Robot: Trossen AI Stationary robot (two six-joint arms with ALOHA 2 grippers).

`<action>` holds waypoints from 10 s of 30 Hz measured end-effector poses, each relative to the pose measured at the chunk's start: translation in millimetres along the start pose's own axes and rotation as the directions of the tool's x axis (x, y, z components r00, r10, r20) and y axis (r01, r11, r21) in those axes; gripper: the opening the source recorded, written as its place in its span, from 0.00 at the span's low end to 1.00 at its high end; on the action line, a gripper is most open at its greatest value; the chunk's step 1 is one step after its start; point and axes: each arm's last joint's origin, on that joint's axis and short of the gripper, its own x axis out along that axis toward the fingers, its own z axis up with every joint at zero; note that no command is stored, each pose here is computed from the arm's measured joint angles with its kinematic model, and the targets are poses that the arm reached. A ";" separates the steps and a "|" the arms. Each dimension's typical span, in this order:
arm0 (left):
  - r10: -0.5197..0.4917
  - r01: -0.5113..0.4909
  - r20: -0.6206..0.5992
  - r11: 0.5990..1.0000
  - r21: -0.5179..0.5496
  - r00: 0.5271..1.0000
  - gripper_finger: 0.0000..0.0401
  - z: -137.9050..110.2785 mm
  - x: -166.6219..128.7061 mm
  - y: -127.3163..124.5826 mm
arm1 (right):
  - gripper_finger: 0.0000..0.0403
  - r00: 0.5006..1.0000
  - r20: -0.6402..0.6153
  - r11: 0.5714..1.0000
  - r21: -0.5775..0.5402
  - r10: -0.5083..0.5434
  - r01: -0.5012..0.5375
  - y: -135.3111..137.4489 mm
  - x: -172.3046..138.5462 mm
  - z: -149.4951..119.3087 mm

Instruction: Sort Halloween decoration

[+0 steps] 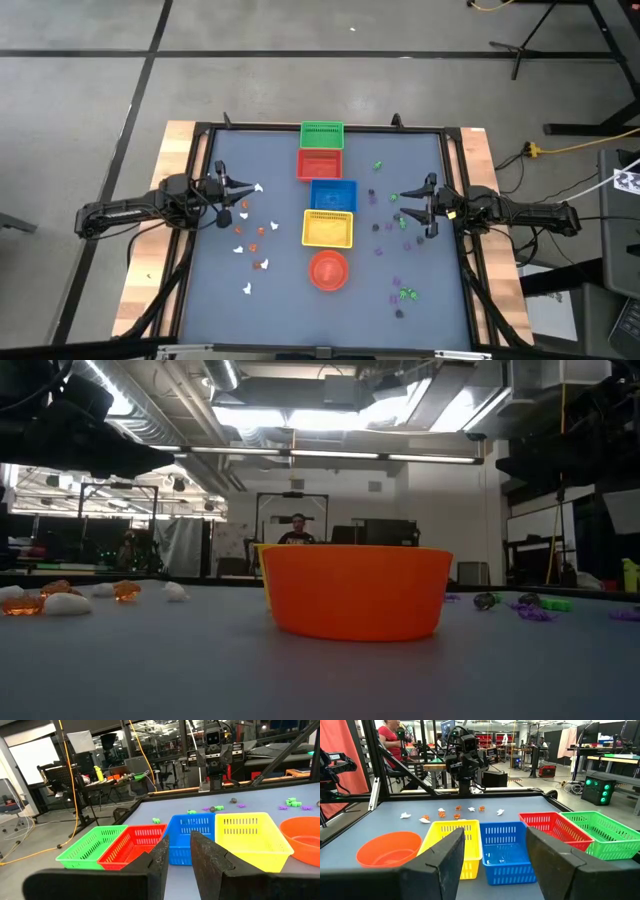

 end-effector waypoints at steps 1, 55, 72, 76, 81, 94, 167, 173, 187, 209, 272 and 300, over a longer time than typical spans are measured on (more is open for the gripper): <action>0.000 0.000 0.000 1.000 0.000 1.000 0.16 0.0 0.0 0.0 | 0.52 1.000 0.002 1.000 0.000 0.000 0.000 0.0 0.0 0.2; 0.000 0.000 0.000 1.000 -0.007 1.000 0.16 -0.1 0.0 0.0 | 0.52 0.909 0.140 0.897 0.281 -0.392 0.343 -11.5 0.6 51.5; 0.000 0.000 0.000 1.000 -0.007 1.000 0.16 0.0 0.0 0.0 | 0.52 0.792 -0.057 0.793 -0.095 -0.608 0.602 -20.0 53.4 91.0; 0.000 0.000 0.000 1.000 -0.007 1.000 0.16 0.0 0.0 0.0 | 0.52 0.745 -0.129 0.756 -0.120 -0.654 0.643 -35.4 59.4 81.0; 0.002 -0.002 0.000 1.000 -0.007 1.000 0.16 0.0 0.0 0.0 | 0.52 0.713 -0.244 0.749 -0.101 -0.657 0.655 -63.9 58.7 67.4; 0.007 -0.007 -0.001 1.000 -0.007 1.000 0.16 -0.1 0.0 0.2 | 0.52 0.672 -0.517 0.767 0.044 -0.531 0.640 -129.7 64.2 16.2; 0.008 -0.008 -0.001 1.000 -0.008 1.000 0.16 -0.1 0.0 0.2 | 0.42 0.700 -0.679 0.971 -0.090 -0.223 0.222 -169.9 98.0 -57.8; 0.008 -0.008 -0.001 1.000 -0.008 1.000 0.16 0.0 0.0 0.2 | 0.31 0.700 -0.678 0.972 -0.107 -0.224 0.208 -170.0 98.1 -57.4; 0.008 -0.008 -0.001 1.000 -0.007 1.000 0.16 -0.1 0.0 0.2 | 0.16 0.683 -0.688 0.967 -0.130 -0.247 0.219 -170.5 97.4 -58.1; 0.008 -0.008 0.000 1.000 -0.007 1.000 0.16 0.0 0.0 0.3 | 0.06 0.684 -0.688 0.969 -0.145 -0.242 0.198 -170.2 97.3 -58.2; 0.023 -0.023 0.000 1.000 0.000 1.000 0.16 0.2 0.0 0.7 | 0.06 0.818 -0.472 0.928 -0.323 -0.329 0.187 -215.3 221.2 6.7; 0.197 -0.181 0.069 0.966 -0.184 0.978 0.28 8.9 -1.0 6.9 | 0.41 0.683 -0.699 0.974 -0.209 -0.213 0.090 -211.9 247.2 73.0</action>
